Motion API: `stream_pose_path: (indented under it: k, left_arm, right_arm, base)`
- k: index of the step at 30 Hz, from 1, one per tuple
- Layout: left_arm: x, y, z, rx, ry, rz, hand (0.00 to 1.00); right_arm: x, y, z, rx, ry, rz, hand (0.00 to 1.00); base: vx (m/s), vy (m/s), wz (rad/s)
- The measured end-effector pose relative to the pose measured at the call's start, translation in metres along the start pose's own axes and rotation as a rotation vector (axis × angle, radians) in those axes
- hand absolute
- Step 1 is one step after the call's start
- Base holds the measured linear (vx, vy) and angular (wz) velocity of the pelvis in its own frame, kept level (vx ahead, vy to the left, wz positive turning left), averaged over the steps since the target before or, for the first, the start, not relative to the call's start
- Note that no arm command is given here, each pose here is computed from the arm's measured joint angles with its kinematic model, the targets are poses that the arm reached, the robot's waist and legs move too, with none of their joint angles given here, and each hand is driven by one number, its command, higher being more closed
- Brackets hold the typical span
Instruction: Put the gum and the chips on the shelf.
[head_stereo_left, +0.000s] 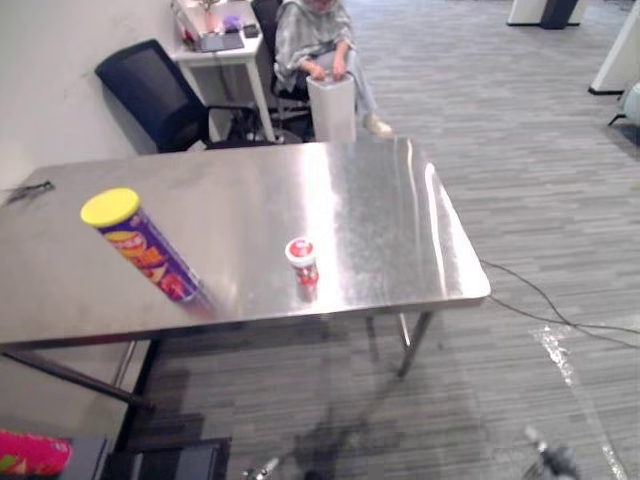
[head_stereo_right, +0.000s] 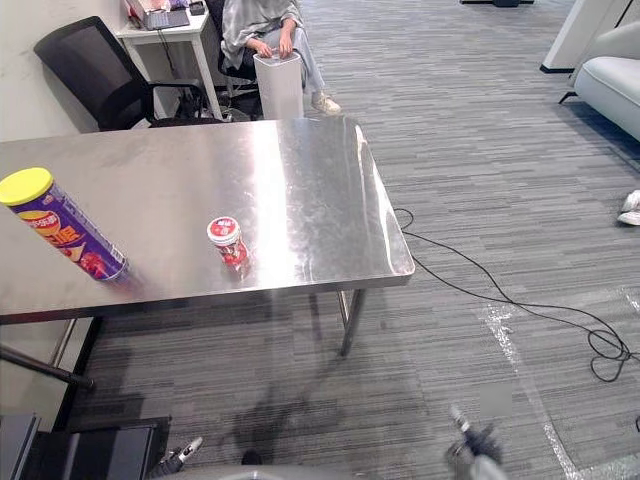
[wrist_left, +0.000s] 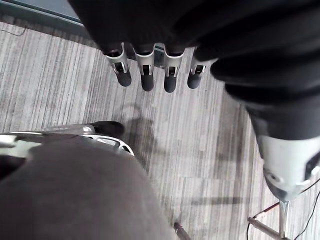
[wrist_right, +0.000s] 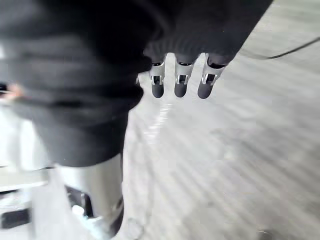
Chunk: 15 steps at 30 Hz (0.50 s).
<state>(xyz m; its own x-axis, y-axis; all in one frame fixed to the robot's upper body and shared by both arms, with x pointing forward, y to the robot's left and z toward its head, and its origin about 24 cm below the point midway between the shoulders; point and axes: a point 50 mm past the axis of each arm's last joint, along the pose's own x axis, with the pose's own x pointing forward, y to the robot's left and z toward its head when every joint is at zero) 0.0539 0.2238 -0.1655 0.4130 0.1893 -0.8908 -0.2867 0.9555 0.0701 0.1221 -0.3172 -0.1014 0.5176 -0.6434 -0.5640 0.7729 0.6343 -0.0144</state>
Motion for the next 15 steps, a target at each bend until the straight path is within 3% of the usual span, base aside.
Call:
stream_pose_path:
  k: [1, 5, 7, 15]
  left_arm:
    - [0.001, -0.002, 0.004, -0.004, -0.023, -0.006, 0.0]
    - [0.001, -0.003, 0.009, -0.009, -0.058, -0.01, 0.0]
    - [-0.001, -0.002, 0.007, -0.009, -0.062, -0.009, 0.0]
    - [-0.005, -0.001, -0.001, 0.02, -0.059, -0.028, 0.0]
  right_arm:
    - [0.003, 0.005, 0.043, -0.026, -0.186, 0.001, 0.0]
    - [-0.012, 0.026, 0.122, -0.108, -0.56, 0.013, 0.0]
    - [-0.035, 0.05, 0.158, -0.164, -0.773, 0.093, 0.0]
    - [-0.094, 0.118, 0.179, -0.281, -1.043, 0.517, 0.0]
  base:
    - [0.04, 0.0, -0.05]
    - [0.07, -0.018, 0.01]
    - [0.11, -0.031, 0.05]
    - [0.07, -0.016, 0.0]
